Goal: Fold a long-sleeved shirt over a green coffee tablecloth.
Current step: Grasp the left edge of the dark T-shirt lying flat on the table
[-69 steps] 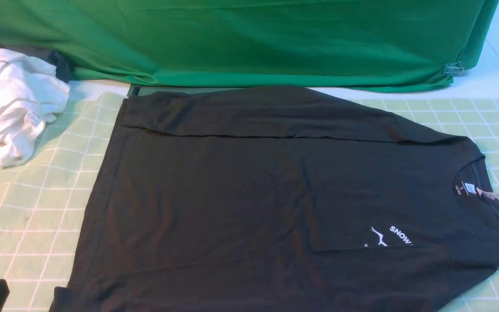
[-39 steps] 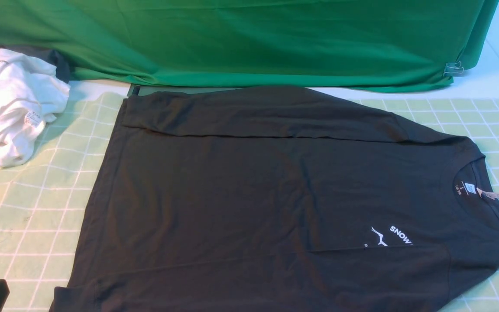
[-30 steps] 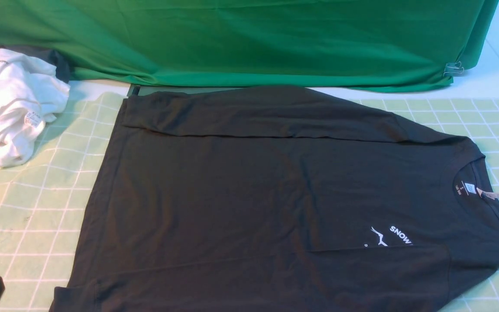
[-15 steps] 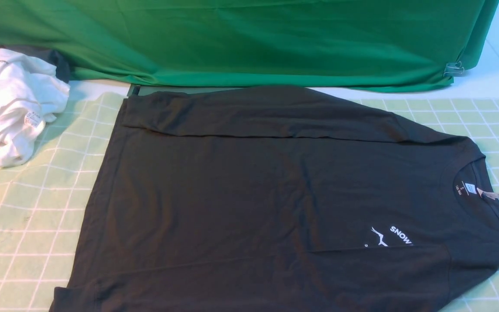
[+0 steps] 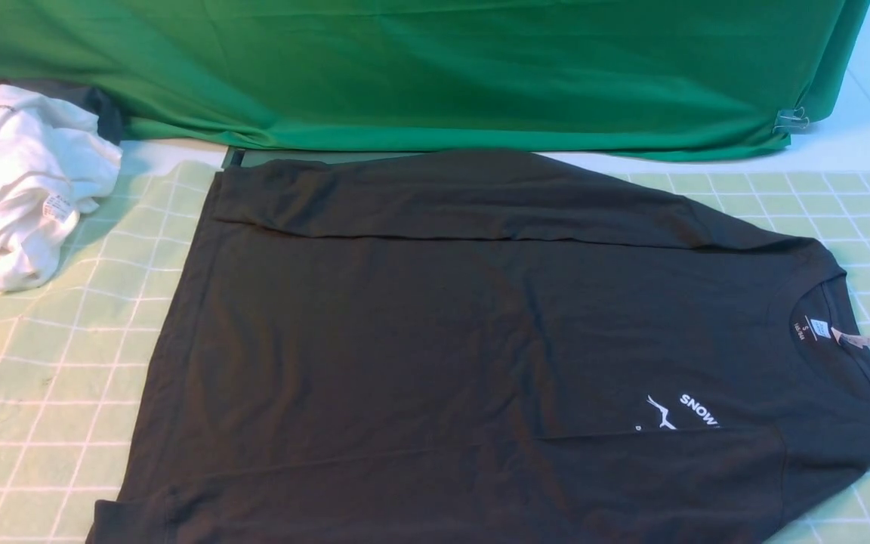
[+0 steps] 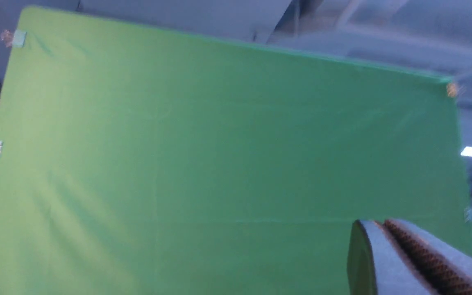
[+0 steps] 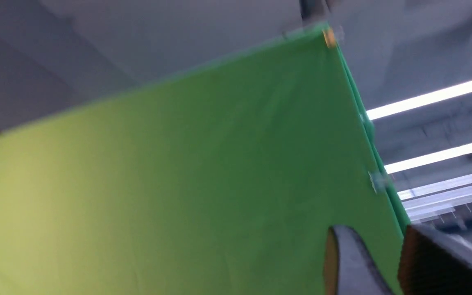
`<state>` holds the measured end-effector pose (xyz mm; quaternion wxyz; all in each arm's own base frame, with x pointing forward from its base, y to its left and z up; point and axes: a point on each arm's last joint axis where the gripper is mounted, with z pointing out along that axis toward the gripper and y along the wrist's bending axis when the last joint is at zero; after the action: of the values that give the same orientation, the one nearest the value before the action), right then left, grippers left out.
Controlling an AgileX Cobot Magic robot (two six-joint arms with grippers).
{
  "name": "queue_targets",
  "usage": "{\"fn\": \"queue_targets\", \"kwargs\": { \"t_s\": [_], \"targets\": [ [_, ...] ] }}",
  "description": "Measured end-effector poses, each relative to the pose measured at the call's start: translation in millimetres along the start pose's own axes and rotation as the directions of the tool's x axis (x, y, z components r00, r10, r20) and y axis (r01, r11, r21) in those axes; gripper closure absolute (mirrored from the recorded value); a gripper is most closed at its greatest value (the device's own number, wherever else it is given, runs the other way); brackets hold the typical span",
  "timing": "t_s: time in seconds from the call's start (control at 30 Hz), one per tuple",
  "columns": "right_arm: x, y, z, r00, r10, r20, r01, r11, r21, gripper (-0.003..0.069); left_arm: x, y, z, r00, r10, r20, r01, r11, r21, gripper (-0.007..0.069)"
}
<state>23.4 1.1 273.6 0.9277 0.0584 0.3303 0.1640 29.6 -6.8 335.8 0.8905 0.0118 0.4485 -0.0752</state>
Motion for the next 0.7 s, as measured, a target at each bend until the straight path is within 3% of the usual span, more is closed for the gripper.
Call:
{"fn": "queue_targets", "kwargs": {
  "t_s": [0.3, 0.47, 0.5, 0.53, 0.63, 0.7],
  "targets": [
    [-9, 3, 0, 0.994, 0.055, 0.091, -0.051, 0.998, -0.043, 0.0421, -5, 7, 65, 0.978, -0.067, -0.200, 0.055, 0.996, -0.065, 0.0654],
    [-2, 0, 13, 0.993, 0.014, -0.116, -0.008, 0.999, 0.051, 0.0442, 12, 12, 97, 0.922, -0.076, -0.379, 0.038, 0.993, -0.109, 0.0654],
    [-6, 1, 27, 0.973, -0.024, -0.230, 0.046, 0.995, 0.088, 0.0473, 15, 15, 109, 0.875, -0.082, -0.477, 0.020, 0.991, -0.134, 0.0654],
    [-6, 1, 29, 0.969, -0.039, -0.246, 0.063, 0.994, 0.090, 0.0482, 20, 15, 111, 0.854, -0.082, -0.514, 0.011, 0.990, -0.140, 0.0654],
    [-9, 1, 66, 0.863, -0.162, -0.479, 0.219, 0.974, 0.066, 0.0570, 42, 17, 137, 0.628, -0.053, -0.777, -0.063, 0.991, -0.118, 0.0654],
    [0, -4, 91, 0.777, -0.222, -0.589, 0.314, 0.948, 0.057, 0.0615, 65, 11, 149, 0.437, -0.055, -0.898, -0.030, 0.997, -0.076, 0.0654]
  ]
}}
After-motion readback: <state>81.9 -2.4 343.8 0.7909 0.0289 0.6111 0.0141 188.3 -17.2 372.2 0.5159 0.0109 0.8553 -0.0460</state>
